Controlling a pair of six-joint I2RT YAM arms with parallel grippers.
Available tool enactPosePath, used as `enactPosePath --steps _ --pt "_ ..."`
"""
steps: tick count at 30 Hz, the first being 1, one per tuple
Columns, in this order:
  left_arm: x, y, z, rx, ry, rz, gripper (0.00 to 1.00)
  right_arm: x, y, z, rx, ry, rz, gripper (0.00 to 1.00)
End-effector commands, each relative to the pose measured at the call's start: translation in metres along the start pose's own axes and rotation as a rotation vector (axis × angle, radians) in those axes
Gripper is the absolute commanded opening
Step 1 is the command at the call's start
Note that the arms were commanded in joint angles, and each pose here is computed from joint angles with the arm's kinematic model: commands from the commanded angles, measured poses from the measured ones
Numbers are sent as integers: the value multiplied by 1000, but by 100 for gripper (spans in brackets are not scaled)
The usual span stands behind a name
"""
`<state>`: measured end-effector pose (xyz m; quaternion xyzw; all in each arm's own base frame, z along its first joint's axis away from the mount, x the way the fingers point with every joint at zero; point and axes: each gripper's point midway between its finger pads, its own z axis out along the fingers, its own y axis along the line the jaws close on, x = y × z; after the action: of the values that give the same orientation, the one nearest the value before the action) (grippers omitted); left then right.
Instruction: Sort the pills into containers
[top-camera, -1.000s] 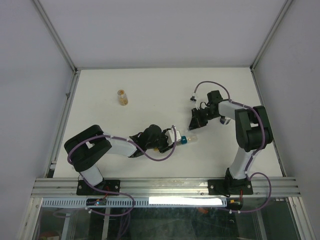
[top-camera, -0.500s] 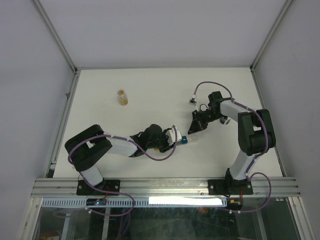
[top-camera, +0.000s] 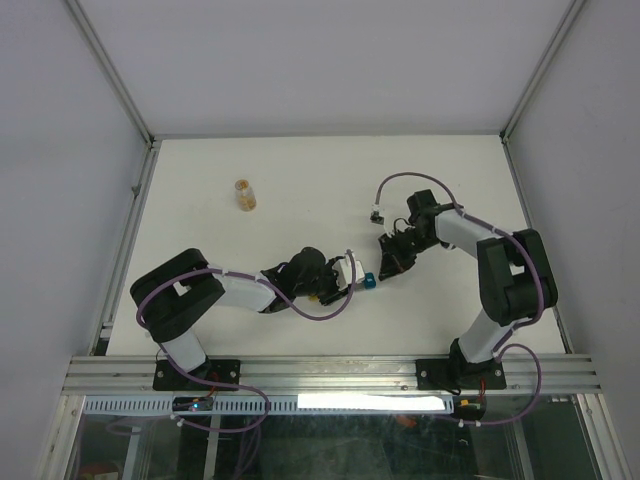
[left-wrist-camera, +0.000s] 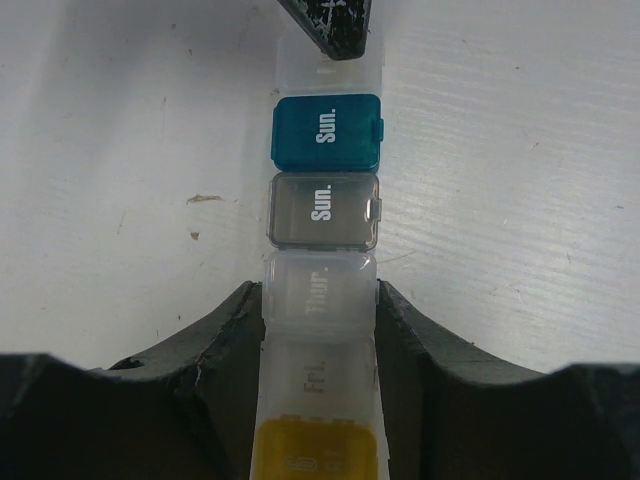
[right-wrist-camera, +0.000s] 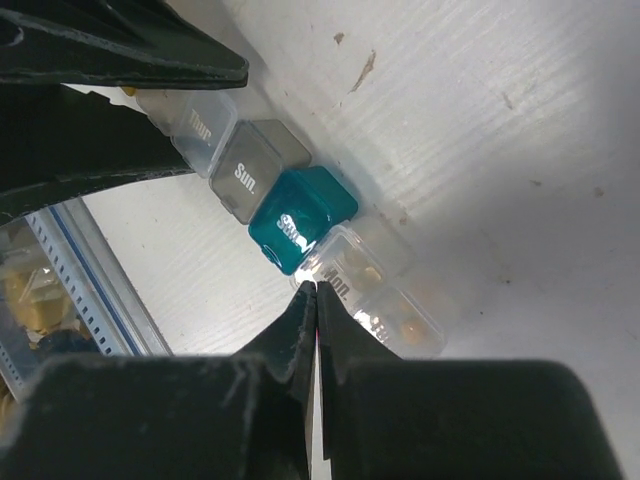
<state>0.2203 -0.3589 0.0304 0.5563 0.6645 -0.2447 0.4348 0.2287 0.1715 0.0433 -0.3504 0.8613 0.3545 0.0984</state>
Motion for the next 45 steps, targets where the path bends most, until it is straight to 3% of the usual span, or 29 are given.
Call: enactPosePath --steps 1,6,10,13,18,22,26,29,33,35,40,45 --pt "-15 1 4 20 -38 22 32 -15 -1 -6 70 -29 -74 0" --pt "-14 0 5 25 -37 21 32 -36 16 -23 79 -135 -163 0" --pt "-14 0 5 28 -36 22 32 -32 16 -23 100 -124 -170 0" --pt "-13 -1 6 31 -34 20 32 -20 6 -12 134 -67 -148 0" --pt "-13 0 5 35 -35 17 30 19 -39 8 250 136 -5 0" --pt "-14 0 4 40 -40 13 30 7 -37 0 265 75 -22 0" --pt "-18 1 5 41 -45 10 33 -18 8 -7 58 -49 -127 1" --pt "-26 4 4 31 -56 -5 49 -34 39 -26 -52 -149 -222 13" --pt "-48 6 2 38 -108 -42 78 -43 55 -53 -64 -265 -323 29" --pt "-59 7 1 37 -133 -63 86 -43 59 -63 -68 -303 -346 35" --pt "-90 9 -15 26 -217 -117 98 -46 70 -88 -64 -386 -407 40" --pt "-126 -3 -51 90 -390 -252 99 -49 80 -110 -27 -472 -486 47"
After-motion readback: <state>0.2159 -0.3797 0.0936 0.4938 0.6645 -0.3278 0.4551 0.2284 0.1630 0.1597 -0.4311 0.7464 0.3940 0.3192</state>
